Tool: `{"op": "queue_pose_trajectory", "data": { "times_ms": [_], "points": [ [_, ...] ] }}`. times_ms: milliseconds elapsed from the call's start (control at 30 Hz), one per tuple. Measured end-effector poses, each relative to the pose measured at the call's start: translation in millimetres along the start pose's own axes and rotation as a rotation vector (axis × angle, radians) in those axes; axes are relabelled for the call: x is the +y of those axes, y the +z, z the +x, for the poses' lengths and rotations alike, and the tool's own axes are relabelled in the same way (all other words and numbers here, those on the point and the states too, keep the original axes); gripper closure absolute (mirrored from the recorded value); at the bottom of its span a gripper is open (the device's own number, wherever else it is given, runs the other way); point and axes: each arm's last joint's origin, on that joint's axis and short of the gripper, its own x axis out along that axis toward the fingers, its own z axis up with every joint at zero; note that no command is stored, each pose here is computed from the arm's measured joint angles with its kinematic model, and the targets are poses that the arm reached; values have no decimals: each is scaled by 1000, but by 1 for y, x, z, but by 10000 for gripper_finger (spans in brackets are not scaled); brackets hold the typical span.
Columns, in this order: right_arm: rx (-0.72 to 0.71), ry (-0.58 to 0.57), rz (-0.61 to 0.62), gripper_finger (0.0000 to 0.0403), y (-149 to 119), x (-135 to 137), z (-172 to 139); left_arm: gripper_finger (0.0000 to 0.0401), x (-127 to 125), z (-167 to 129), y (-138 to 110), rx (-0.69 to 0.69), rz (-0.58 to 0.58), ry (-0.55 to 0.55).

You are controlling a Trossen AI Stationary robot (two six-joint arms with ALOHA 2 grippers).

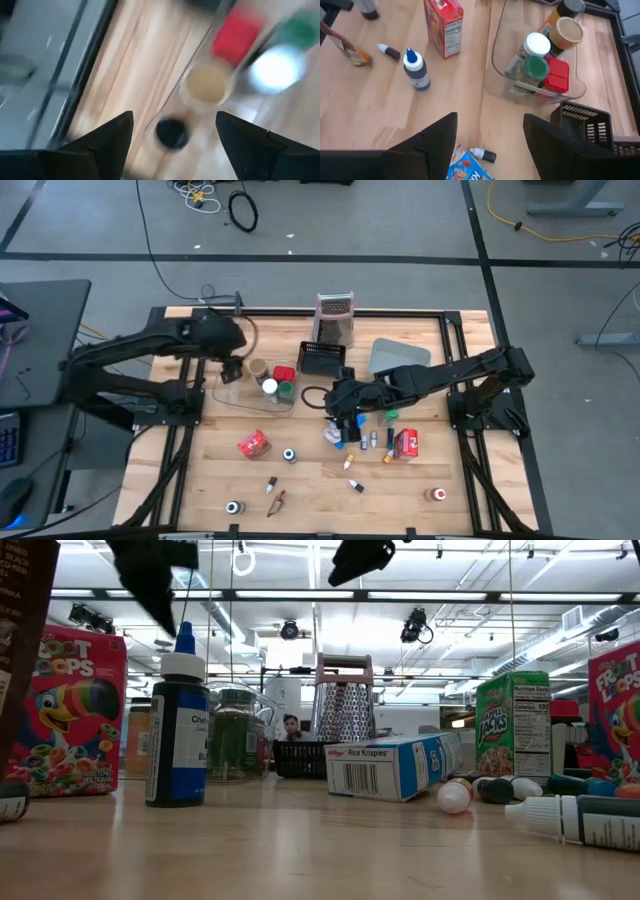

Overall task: Pick & Place Kitchen Items
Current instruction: Put the green cereal box into the gray bin

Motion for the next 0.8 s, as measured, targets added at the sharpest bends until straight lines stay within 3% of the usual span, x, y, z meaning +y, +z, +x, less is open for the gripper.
{"op": "queue_pose_trajectory", "data": {
  "times_ms": [167, 300, 567, 800],
  "points": [
    [31, -47, 17, 165, -13, -3, 1, 107, -2, -24, -8, -448, 19, -38],
    [63, -115, 87, 165, -34, -7, 2, 106, -7, -22, -22, -667, 2, -51],
    [-103, -174, 157, 165, -70, -12, -3, 108, -23, 18, -47, -773, 8, -116],
    [-263, -223, 177, 165, -66, -30, -13, 108, -32, 43, -51, -816, 15, -111]
  ]
}}
